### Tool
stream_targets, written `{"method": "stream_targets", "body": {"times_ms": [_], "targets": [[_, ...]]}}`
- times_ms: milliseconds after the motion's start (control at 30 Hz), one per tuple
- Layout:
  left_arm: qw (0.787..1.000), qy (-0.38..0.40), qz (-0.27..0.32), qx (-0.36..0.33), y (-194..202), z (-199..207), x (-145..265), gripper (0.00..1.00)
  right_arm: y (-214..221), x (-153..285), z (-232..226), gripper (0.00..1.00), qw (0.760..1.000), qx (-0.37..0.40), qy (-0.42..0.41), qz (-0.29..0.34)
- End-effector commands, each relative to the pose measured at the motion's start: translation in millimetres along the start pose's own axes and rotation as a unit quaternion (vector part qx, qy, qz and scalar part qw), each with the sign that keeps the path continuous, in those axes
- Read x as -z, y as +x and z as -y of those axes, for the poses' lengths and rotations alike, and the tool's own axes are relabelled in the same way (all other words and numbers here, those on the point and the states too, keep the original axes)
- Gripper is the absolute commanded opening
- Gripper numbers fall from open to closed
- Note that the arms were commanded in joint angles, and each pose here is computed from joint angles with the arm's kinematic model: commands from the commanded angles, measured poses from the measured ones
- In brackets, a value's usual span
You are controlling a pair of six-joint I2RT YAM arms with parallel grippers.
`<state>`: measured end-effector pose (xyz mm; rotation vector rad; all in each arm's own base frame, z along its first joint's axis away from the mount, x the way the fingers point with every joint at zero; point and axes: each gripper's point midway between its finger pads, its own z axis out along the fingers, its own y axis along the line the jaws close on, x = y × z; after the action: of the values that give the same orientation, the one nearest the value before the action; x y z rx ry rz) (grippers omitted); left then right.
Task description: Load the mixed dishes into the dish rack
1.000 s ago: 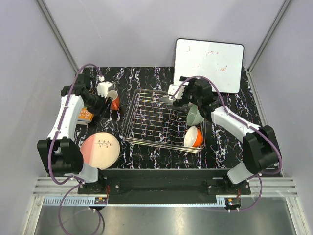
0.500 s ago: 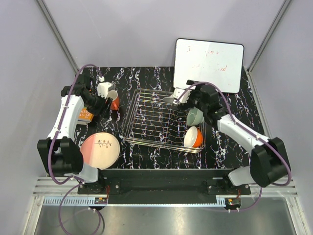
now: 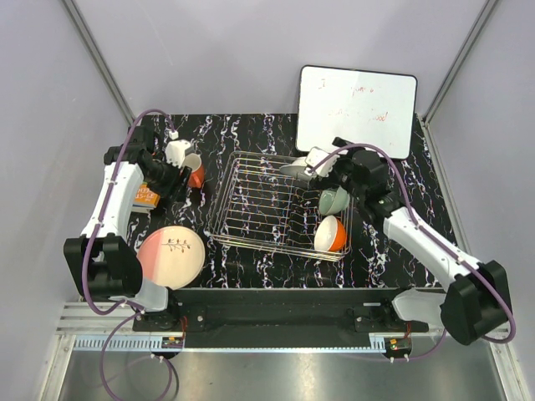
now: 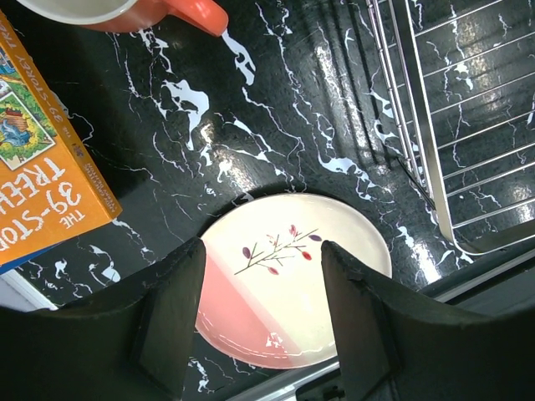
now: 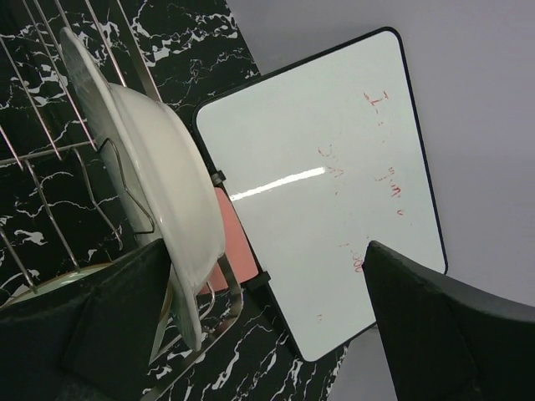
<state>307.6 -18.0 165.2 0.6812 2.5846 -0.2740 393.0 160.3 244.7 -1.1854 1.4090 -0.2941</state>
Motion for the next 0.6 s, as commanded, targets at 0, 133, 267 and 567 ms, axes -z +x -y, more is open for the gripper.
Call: {"method": "stream_targets", "body": {"times_ms": [0, 133, 267, 567], "targets": [[0.999, -0.031, 0.028, -0.020, -15.7, -11.0, 18.9, 0.61, -23.7, 27.2, 47.1, 1.00, 0.995, -0.037, 0.092, 0.005], [0.999, -0.024, 0.033, -0.024, -19.6, -8.2, 28.0, 0.61, -24.3, 45.1, 76.1, 1.00, 0.982, -0.072, 0.175, -0.006], [0.999, -0.022, 0.040, -0.024, -17.6, -10.8, 45.1, 0.62, -82.9, 60.2, 87.1, 1.00, 0.964, -0.203, 0.138, 0.103], [0.998, -0.055, 0.030, 0.006, 27.9, -38.6, 82.9, 0.62, -145.4, 35.0, 33.5, 1.00, 0.906, -0.410, 0.037, 0.094]]}}
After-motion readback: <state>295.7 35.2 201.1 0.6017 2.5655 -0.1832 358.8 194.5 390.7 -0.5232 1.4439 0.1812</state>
